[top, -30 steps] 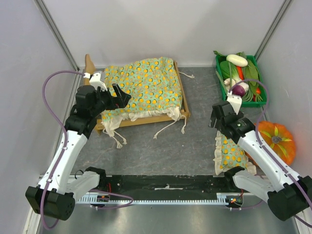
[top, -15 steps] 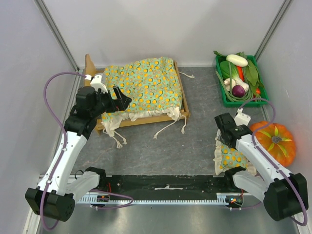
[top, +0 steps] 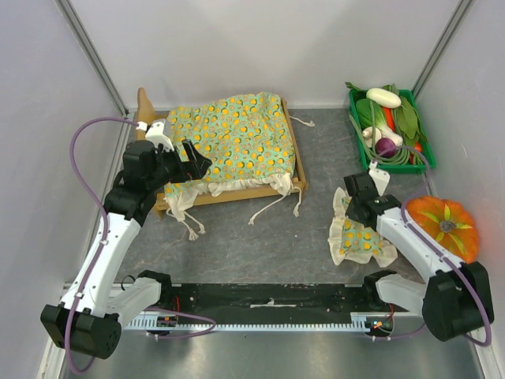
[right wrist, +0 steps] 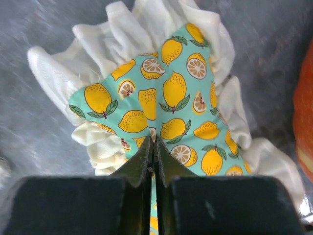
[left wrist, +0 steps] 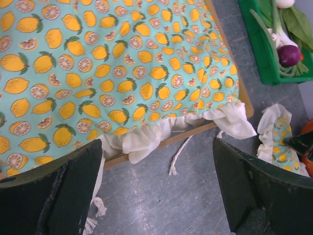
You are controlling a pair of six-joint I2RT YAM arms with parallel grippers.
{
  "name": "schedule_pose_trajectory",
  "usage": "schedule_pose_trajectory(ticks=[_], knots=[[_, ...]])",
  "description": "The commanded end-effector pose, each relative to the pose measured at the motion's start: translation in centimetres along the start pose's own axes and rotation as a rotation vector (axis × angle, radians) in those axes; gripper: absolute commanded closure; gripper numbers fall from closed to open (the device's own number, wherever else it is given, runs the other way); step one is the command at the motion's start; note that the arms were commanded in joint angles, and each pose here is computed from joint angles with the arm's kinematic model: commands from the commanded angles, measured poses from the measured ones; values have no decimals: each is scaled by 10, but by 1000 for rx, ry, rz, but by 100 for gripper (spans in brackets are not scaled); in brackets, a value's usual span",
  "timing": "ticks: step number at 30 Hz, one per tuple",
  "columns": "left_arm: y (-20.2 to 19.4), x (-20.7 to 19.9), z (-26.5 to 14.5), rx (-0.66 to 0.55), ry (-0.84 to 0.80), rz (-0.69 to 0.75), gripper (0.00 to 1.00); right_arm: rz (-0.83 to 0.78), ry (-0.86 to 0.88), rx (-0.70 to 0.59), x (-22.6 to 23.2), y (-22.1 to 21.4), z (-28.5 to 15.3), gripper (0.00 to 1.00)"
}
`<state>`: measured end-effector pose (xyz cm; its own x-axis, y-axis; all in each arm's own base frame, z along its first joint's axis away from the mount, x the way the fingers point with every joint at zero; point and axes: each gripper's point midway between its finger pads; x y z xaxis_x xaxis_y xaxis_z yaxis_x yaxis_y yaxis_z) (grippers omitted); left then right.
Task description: Set up the pet bed
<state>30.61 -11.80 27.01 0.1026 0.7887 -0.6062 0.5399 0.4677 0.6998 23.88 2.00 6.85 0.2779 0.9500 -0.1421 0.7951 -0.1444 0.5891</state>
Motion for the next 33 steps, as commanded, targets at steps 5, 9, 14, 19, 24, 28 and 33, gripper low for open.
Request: schedule_pose_trajectory(ticks=[5,9,14,19,24,28,33], knots=[[67,33,-35,-235,304,88,0,-103,112,-152,40,94,-13,35],[106,50,-53,-321,471,154,0,-60,239,-300,54,129,-47,18],[147,69,-68,-397,648,213,0,-33,403,-438,76,168,-89,17],[151,111,-56,-326,745,181,0,-150,546,-455,131,187,-110,17],[126,160,-28,-129,819,185,5,-246,624,-440,169,179,-118,16],[110,163,-10,-70,751,168,12,-262,641,-422,172,171,-115,16],[79,154,2,28,624,169,51,-260,636,-425,165,162,-115,15]])
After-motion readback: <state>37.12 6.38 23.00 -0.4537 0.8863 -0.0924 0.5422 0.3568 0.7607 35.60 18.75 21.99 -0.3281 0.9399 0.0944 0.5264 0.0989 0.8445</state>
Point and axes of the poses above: each gripper's point midway between its finger pads, its own z axis out along the fingers, its own x axis along the line the jaws close on, y = z × x, and after that the axes turned 14 degrees about -z, right-handed
